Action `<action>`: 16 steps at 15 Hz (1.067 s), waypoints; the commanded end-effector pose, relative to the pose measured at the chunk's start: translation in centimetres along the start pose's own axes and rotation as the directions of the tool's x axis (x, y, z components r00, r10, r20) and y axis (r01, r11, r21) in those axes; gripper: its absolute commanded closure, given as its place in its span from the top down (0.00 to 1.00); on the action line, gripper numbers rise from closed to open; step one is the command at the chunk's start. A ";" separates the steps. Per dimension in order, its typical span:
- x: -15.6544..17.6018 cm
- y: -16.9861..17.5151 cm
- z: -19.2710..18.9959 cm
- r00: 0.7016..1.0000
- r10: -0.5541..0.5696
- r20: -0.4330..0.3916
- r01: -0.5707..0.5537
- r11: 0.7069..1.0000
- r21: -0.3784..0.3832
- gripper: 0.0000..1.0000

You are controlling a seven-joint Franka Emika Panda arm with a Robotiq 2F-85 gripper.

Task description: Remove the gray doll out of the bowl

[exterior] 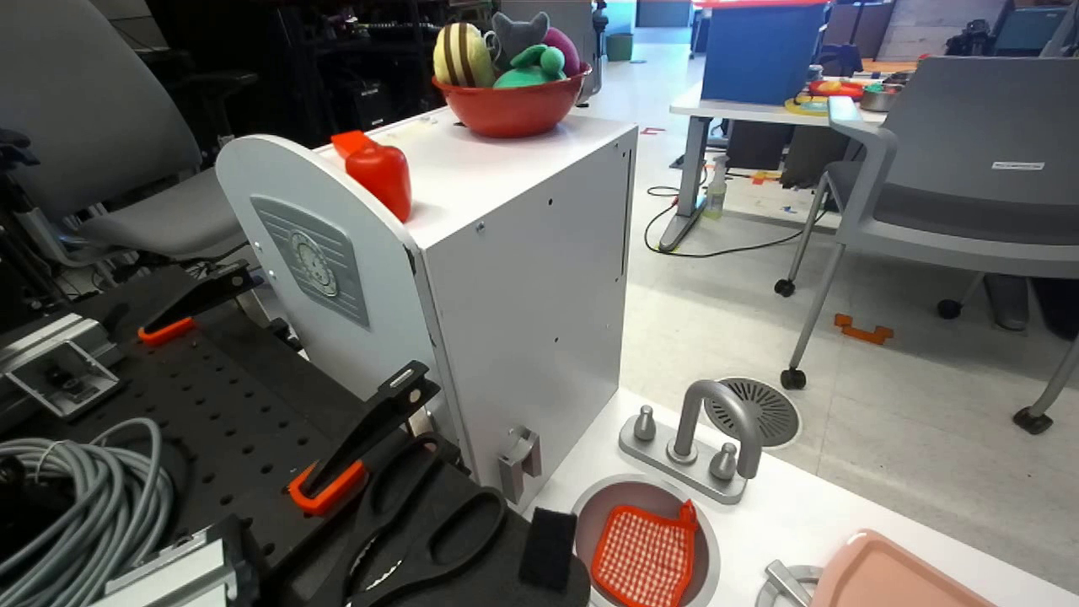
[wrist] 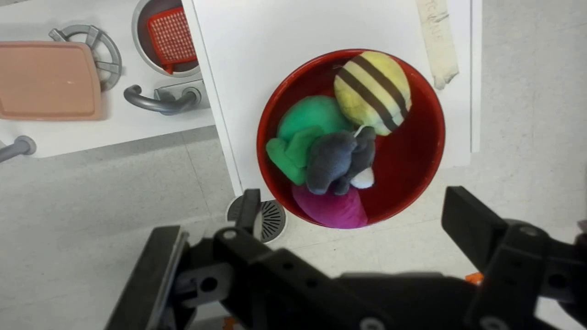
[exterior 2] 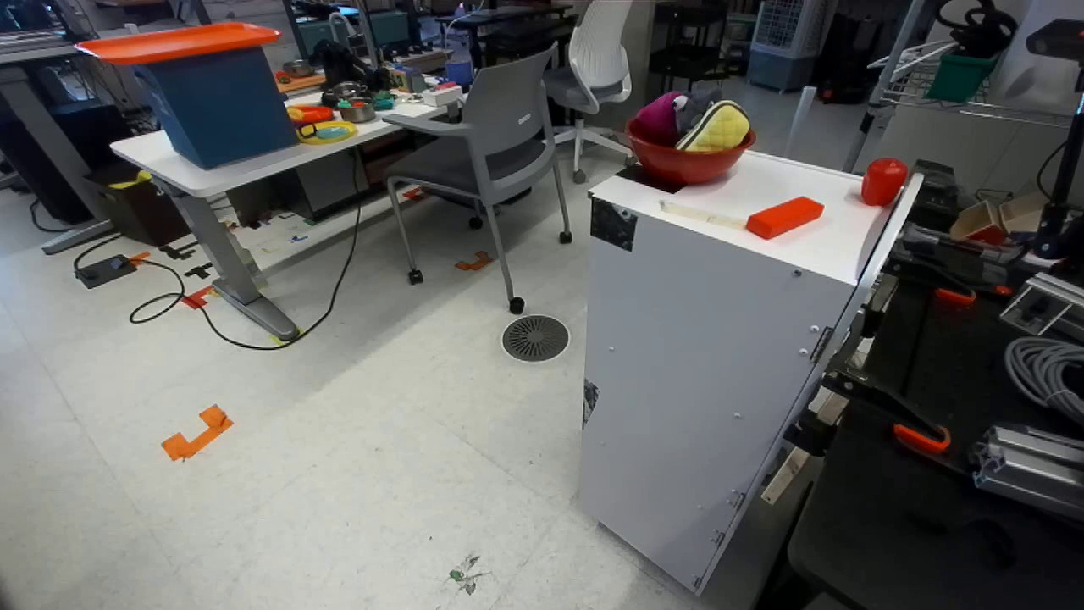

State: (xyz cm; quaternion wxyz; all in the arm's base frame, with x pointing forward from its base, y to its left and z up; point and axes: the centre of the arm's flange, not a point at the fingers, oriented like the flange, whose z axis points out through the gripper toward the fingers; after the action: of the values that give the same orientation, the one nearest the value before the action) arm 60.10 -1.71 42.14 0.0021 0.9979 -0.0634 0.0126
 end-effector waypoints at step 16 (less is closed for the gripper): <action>1.5 -0.1 0.4 1.000 0.017 0.004 -0.017 1.000 0.007 1.00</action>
State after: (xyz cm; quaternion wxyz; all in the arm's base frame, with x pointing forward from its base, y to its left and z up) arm 59.96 -1.54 42.23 -0.0088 0.9982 -0.0594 0.0036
